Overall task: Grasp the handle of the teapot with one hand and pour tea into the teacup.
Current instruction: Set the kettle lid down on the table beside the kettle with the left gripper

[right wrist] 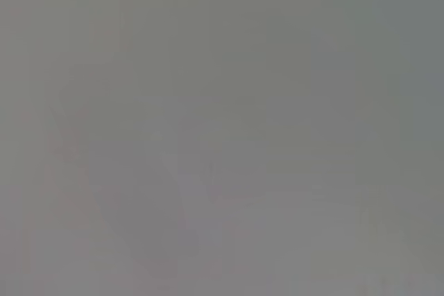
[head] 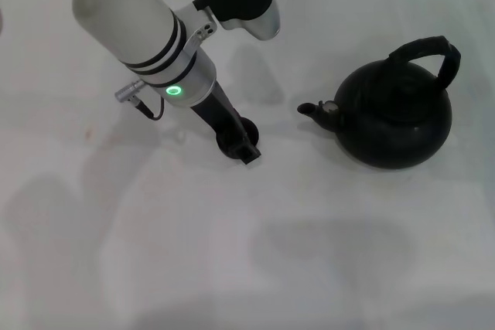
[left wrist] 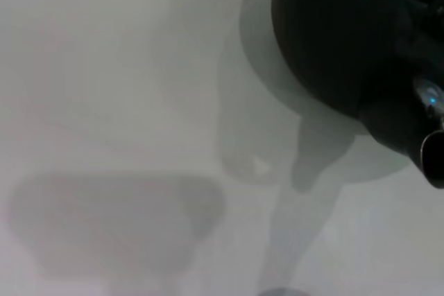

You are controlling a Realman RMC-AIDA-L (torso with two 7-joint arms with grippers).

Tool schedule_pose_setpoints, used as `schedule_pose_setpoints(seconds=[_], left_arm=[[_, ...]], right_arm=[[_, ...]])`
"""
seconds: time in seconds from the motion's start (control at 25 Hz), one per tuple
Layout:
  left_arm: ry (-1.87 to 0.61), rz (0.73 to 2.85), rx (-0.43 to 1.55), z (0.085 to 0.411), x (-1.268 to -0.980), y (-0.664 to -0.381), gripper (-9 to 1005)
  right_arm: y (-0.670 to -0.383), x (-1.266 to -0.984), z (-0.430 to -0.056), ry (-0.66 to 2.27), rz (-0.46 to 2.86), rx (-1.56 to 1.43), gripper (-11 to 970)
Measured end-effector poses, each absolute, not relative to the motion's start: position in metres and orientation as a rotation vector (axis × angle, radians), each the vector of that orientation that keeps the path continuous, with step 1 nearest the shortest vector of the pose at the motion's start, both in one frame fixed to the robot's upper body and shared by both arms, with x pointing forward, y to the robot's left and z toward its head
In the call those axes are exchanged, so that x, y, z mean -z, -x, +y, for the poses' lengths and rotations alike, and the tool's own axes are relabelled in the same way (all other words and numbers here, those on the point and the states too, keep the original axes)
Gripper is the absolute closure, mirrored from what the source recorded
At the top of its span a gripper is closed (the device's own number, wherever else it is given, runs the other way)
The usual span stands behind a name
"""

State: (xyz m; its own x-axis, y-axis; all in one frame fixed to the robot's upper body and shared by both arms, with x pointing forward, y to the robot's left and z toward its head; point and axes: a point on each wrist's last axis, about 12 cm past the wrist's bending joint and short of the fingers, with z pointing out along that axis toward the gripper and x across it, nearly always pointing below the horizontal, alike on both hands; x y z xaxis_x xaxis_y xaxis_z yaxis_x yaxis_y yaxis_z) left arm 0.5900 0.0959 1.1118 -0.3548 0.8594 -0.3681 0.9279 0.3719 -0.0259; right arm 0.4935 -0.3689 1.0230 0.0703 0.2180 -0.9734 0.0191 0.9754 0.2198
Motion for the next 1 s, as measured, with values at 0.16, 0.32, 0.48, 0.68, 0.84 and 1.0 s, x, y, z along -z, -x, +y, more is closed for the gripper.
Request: schedule_pose_setpoints(seconds=[0.16,0.32,0.48,0.68,0.84,1.0], left_arm=[[-1.584,2.338,0.337,0.095,-1.113,-0.59,282],[-1.604,2.335,0.329,0.093,-1.113,-0.588,277],[-1.618,2.334,0.327,0.092,-1.113,-0.587,272],[-1.609,2.344,0.333,0.091,-1.113,-0.587,269],[-1.588,2.337,0.342,0.088,-1.116,-0.587,269],[-1.594,2.309,0.337,0.084,-1.122,-0.587,269]], right_arm=[[-0.494,-1.023,-0.368,-0.185,1.496,-0.149,87],[-0.496,-1.024,-0.368,-0.185,1.493,-0.152,88],[-0.496,-1.024,-0.368,-0.181,1.494,-0.151,88],[-0.496,-1.024,-0.367,-0.173,1.499,-0.149,87],[-0.495,-1.023,-0.369,-0.179,1.501,-0.144,87],[-0.495,-1.023,-0.369,-0.183,1.5,-0.141,88]])
